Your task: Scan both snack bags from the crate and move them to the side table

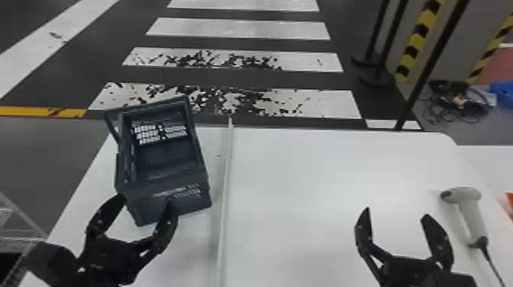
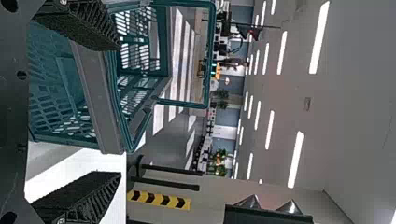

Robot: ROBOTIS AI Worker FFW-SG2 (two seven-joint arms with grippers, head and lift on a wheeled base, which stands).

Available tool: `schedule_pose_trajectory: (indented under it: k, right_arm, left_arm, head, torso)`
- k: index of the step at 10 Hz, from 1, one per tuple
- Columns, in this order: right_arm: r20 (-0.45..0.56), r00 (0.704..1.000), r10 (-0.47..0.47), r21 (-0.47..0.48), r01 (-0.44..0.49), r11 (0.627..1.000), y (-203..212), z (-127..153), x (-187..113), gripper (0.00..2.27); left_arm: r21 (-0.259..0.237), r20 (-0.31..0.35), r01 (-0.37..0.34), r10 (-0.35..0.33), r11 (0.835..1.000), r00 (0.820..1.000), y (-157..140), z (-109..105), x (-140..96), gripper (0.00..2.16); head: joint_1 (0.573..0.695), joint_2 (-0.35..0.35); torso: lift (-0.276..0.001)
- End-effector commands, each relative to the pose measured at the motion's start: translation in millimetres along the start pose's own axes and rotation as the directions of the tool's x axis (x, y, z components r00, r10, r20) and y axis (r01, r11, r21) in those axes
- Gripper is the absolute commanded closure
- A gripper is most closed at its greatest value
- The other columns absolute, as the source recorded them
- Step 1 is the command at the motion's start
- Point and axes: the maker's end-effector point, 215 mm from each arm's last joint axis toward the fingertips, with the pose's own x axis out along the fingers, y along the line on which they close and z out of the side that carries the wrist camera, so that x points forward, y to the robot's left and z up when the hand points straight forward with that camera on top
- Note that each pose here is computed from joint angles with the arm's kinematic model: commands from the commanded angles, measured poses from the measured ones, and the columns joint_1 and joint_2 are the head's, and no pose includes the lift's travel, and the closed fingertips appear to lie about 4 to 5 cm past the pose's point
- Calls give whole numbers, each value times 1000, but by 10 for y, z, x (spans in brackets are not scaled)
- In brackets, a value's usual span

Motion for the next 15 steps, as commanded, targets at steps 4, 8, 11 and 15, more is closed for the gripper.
schedule_pose_trajectory:
  k: [4, 8, 11, 15]
  right_arm:
    - [8, 1000, -2, 8, 2, 1000, -6, 18, -4, 46]
    - [10, 1000, -6, 14, 5, 1000, -17, 5, 2, 46]
    - [8, 1000, -5, 13, 5, 1000, -16, -12, 0, 46]
    - [8, 1000, -7, 13, 7, 1000, -24, -12, 1, 46]
  left_arm:
    - [-3, -2, -2, 2, 1000, 1000, -5, -12, -10, 33]
    - [-6, -4, -4, 4, 1000, 1000, -3, -28, -13, 33]
    - [-7, -4, -6, 6, 1000, 1000, 1, -35, -16, 33]
    - [-8, -2, -7, 7, 1000, 1000, 2, -32, -22, 33]
  head:
    - [695, -4]
    - [695, -6]
    - [695, -5]
    - [695, -6]
  torso:
    - [-99]
    - [-99]
    - [-99]
    - [-99]
